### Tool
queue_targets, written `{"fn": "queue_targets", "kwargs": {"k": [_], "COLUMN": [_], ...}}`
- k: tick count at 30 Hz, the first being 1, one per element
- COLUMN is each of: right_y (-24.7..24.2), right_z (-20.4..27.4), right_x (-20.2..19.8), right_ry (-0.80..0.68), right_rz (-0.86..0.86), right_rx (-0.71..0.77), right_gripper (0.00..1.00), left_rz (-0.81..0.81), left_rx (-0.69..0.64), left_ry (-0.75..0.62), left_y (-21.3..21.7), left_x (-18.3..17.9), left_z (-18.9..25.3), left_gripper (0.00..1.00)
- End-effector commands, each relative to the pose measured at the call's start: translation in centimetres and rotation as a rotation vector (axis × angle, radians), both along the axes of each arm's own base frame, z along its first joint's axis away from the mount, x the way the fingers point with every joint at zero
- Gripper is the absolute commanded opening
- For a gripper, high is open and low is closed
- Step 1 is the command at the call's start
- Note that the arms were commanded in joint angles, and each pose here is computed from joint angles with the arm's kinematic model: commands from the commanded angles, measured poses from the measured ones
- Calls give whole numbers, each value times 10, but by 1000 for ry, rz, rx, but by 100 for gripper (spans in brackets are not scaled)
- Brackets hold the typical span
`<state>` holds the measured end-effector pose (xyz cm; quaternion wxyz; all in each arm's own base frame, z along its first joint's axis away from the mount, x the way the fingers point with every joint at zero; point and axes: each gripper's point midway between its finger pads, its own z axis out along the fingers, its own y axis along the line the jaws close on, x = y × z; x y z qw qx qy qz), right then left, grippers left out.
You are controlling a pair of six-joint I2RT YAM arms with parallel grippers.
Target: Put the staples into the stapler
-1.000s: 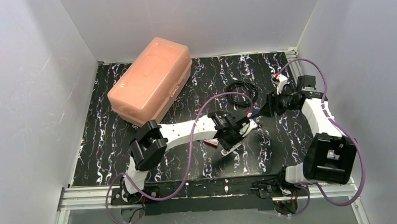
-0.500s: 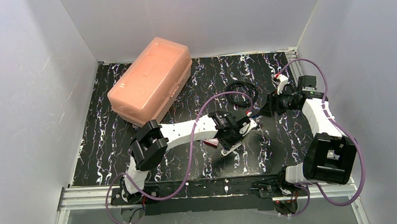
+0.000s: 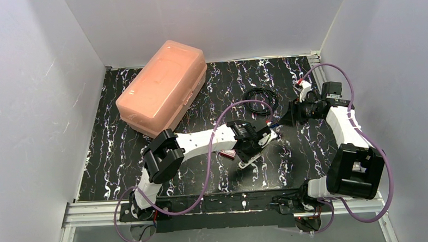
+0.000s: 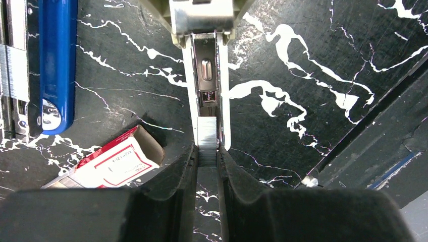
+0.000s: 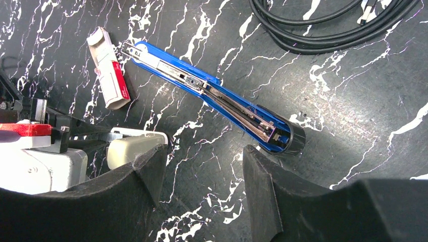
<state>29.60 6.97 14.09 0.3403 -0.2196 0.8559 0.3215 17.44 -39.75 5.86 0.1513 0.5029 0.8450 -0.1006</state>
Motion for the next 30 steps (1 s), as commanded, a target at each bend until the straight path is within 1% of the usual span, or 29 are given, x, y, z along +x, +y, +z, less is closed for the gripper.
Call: {"fn": "queue_targets", "kwargs": {"k": [1,11,22,27,30], "right_y": [0,0,0,-1,-2], "right_z": [5,5,4,1,-1], "right_x": [-2,-2,-3,-2,-2], "right_ry": [-24,-23,-20,-10,-4], "right_rz": [11,14,18,18,16], "right_rx": [13,18,20,18,12], "right_gripper": [64,64,64,64,64], "left_rz": [2,2,-17,-51,-101], "left_rx": [-14,-18,-67,-110,-154], "left_ry": [2,-1,-53,-57,8], "left_y": [-4,-4,-1,-2,-6], "left_x": [-1,-1,3,-4,-24], "left_z": [11,13,34,43,43], "left_gripper": [8,8,7,6,5]}}
